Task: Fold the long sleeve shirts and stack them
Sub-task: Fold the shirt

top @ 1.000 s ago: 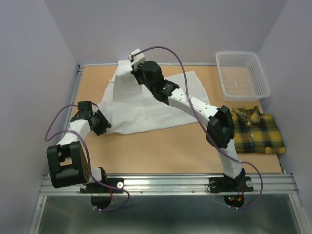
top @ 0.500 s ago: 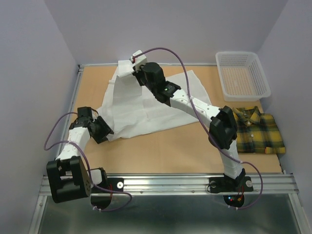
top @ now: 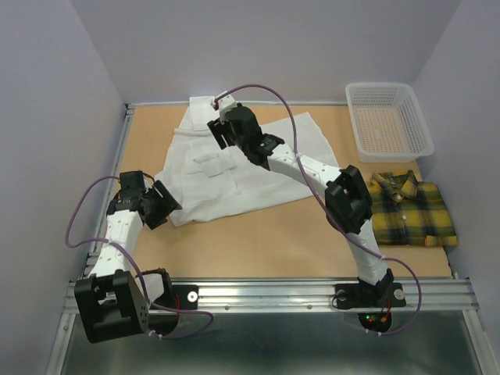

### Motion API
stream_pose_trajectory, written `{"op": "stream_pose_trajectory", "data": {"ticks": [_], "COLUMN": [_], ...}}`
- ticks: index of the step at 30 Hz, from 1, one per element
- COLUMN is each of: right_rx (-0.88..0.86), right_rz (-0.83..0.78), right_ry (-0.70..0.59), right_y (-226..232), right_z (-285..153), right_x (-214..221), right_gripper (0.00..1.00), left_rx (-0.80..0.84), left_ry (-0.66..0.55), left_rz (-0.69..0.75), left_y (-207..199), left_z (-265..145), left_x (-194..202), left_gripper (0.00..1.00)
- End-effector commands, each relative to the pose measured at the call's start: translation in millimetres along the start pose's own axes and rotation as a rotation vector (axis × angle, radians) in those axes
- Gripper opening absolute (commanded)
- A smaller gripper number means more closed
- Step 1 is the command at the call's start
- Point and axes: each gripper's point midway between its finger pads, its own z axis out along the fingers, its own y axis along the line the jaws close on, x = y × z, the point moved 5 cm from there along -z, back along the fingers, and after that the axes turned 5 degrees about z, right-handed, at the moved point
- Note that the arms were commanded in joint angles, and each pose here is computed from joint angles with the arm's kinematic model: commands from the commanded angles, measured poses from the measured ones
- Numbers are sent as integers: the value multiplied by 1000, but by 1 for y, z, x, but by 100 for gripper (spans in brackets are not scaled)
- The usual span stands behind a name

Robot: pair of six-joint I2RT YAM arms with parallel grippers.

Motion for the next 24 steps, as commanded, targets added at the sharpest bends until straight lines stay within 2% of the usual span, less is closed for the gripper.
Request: {"op": "stream_pose_trajectory", "data": {"ticks": [1,7,10,11,12,14,15,21,24], "right_rx": [35,96,125,142,162,173,210,305,328], "right_rz": [91,278,433,469,539,603,651,892,968], "right_ry": [1,120,197,266,253,328,325,447,483], "right_y": [-34,-92,-129,-136,-156,-165,-182,-214,-216], "right_z": [-17,-56,-85,-95,-108,-126,-138,-181,-189], "right_x": [-25,-1,26,54,52,85,91,161,180], "right_gripper": [78,82,82,81,80,79,79,75,72], "left_rx": [39,49,57,69,72,95,101,96,81], "left_ry": [49,51,50,52,59,57,58,101,104], "left_rz": [28,14,20,26,29,44,53,60,51], "left_y": [-2,-1,-3,-4,-4,-7,-8,-4,-3], "left_z": [0,-1,-2,-3,-4,-9,-10,-10,-8], "left_x": [11,15,15,15,16,16,17,27,28], "left_gripper": [73,73,73,73,73,73,74,74,74]}}
